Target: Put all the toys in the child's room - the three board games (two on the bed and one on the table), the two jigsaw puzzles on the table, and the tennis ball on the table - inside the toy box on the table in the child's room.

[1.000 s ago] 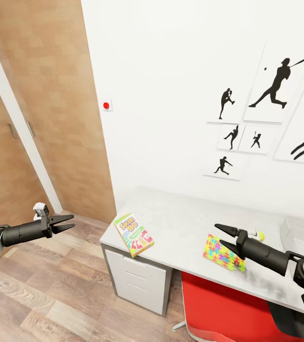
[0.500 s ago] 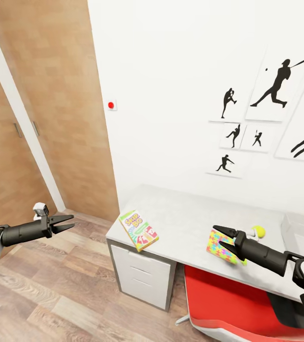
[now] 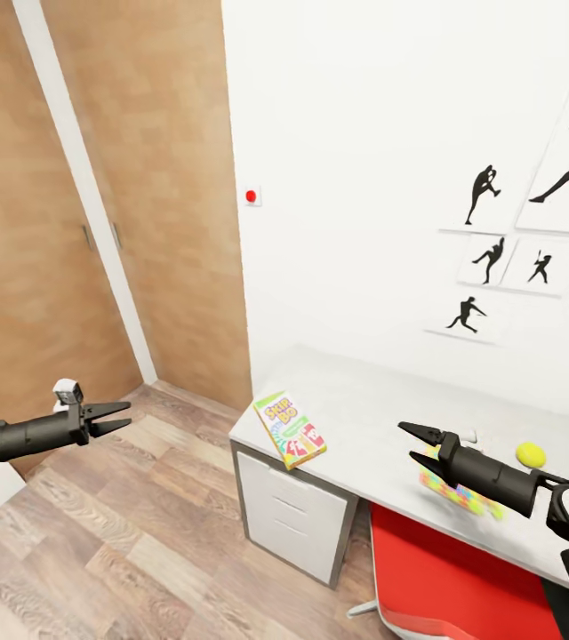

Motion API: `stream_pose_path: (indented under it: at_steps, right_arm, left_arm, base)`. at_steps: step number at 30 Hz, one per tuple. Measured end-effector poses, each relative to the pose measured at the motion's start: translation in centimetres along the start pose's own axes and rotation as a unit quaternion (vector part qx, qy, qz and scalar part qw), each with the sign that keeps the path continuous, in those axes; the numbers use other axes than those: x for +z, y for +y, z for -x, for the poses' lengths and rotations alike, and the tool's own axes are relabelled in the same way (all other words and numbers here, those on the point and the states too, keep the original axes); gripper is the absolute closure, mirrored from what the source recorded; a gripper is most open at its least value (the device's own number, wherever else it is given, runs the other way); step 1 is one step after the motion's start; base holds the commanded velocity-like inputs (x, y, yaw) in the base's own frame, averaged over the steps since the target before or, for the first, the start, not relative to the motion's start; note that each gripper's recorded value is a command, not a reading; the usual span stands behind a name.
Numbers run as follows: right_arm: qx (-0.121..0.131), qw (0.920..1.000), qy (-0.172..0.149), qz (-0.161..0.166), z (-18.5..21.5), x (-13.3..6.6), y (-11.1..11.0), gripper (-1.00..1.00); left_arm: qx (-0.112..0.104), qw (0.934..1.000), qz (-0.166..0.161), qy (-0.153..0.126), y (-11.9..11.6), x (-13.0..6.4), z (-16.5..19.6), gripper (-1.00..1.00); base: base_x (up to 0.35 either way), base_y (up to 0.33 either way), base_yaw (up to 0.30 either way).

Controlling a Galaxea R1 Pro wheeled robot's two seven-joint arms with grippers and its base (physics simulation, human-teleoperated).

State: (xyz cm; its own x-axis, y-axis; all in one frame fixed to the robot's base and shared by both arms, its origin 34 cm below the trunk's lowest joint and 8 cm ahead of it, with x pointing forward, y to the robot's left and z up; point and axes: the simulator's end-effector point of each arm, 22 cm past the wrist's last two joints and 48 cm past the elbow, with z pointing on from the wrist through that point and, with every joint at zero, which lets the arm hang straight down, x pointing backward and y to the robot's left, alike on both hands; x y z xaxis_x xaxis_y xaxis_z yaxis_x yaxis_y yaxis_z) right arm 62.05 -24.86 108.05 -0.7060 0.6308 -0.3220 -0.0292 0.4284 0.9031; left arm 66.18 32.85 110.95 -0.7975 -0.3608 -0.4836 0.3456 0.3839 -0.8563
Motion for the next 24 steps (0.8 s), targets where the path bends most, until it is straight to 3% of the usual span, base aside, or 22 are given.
stream_pose_path:
  at_steps: [24]
  right_arm:
    - [-0.002,1.0,0.006,0.001,-0.43,0.27,0.13,-1.0]
  left_arm:
    - [-0.003,1.0,0.007,0.0,0.23,-0.51,0.14,-1.0]
  base:
    - [-0.001,0.0,0.292]
